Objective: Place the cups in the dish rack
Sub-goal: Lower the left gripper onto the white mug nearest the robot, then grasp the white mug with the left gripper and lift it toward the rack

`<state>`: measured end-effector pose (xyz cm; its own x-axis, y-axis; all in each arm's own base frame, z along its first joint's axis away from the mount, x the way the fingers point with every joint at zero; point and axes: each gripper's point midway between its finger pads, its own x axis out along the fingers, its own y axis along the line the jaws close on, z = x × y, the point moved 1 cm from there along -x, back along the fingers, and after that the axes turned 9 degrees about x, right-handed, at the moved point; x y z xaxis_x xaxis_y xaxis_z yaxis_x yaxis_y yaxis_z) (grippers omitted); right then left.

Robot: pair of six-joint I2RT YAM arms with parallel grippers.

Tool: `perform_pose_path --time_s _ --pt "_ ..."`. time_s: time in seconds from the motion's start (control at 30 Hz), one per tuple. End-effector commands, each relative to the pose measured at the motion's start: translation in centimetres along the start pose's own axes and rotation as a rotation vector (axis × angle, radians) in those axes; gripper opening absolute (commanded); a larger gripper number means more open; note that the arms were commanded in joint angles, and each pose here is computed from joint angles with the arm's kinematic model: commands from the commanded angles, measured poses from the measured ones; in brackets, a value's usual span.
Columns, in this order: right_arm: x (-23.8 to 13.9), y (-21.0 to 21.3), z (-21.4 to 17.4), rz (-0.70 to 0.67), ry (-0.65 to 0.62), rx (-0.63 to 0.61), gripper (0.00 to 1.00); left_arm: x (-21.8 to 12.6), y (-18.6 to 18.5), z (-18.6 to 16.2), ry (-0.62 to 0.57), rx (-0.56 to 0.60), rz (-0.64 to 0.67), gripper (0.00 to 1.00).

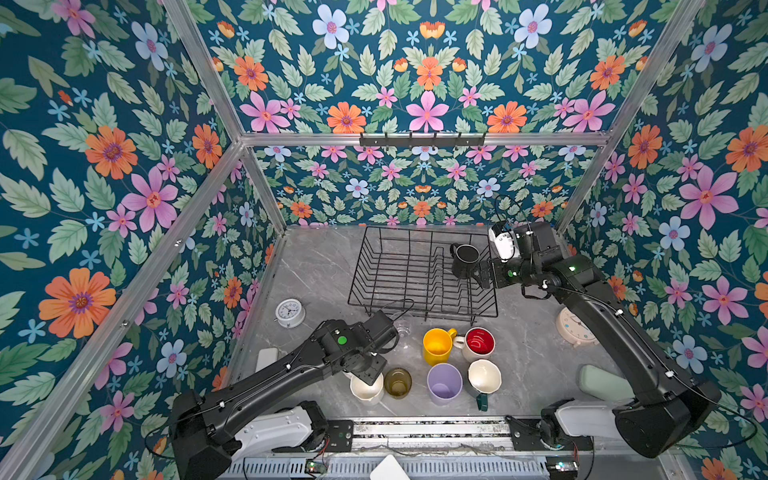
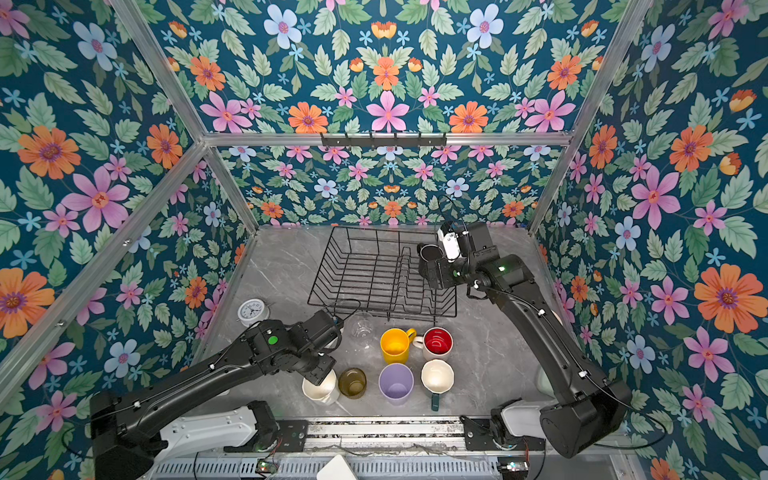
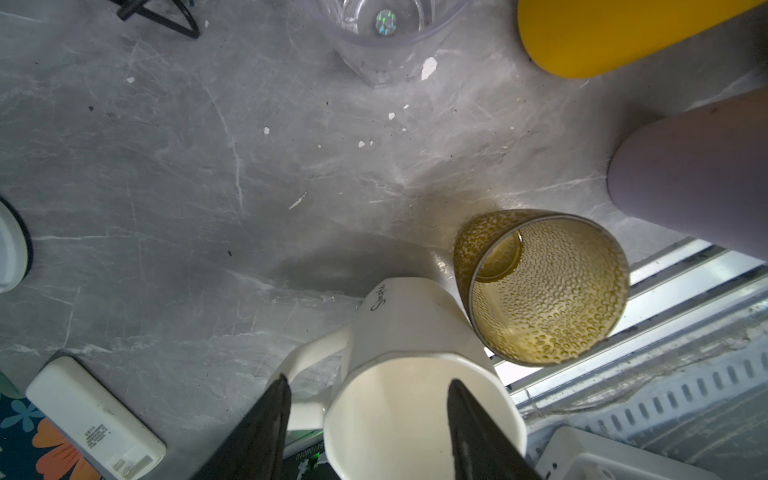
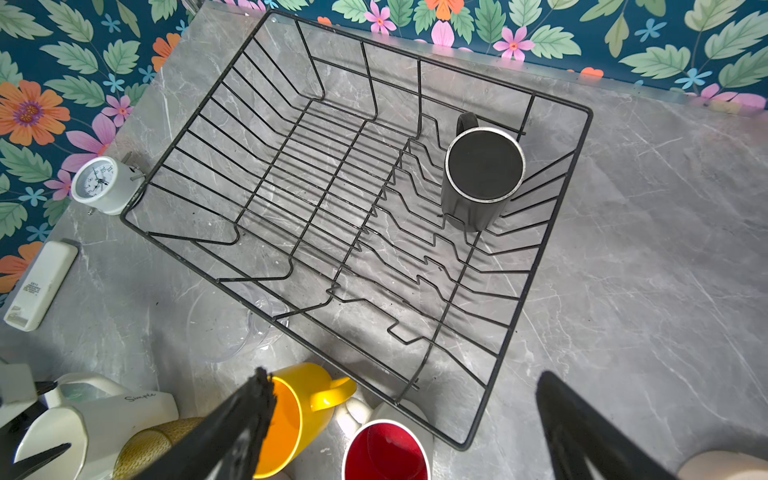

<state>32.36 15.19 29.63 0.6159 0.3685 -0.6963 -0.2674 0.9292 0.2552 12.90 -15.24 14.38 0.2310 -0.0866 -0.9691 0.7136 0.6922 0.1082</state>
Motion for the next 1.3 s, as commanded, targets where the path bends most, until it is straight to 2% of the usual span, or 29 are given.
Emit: perform_pose_path --time_s 0.0,0.2,0.37,0.8,1.03,1.27 --pt "-0.5 0.2 0.0 0.01 -0.006 -0.005 0.98 0.2 0.4 -0.5 0.034 -0.01 0.026 0.61" --pt "-1.2 0.3 0.1 0.012 -0.02 -0.009 0.98 1.4 0.0 -1.0 0.101 -0.025 0.017 0.6" --pt "-1.8 0.3 0.1 0.012 -0.032 -0.012 0.98 2.0 0.2 -1.7 0.141 -0.086 0.035 0.6" --pt "-2.3 0.4 0.0 0.019 -0.044 -0.008 0.98 3.3 0.9 -2.2 0.192 -0.139 0.096 0.57" --pt "-2.6 0.3 0.0 0.013 -0.049 -0.008 0.98 3.9 0.8 -2.3 0.213 -0.14 0.103 0.49" --pt "-2.7 0.4 0.2 0.017 -0.057 -0.006 0.98 3.9 1.0 -2.4 0.235 -0.145 0.116 0.36"
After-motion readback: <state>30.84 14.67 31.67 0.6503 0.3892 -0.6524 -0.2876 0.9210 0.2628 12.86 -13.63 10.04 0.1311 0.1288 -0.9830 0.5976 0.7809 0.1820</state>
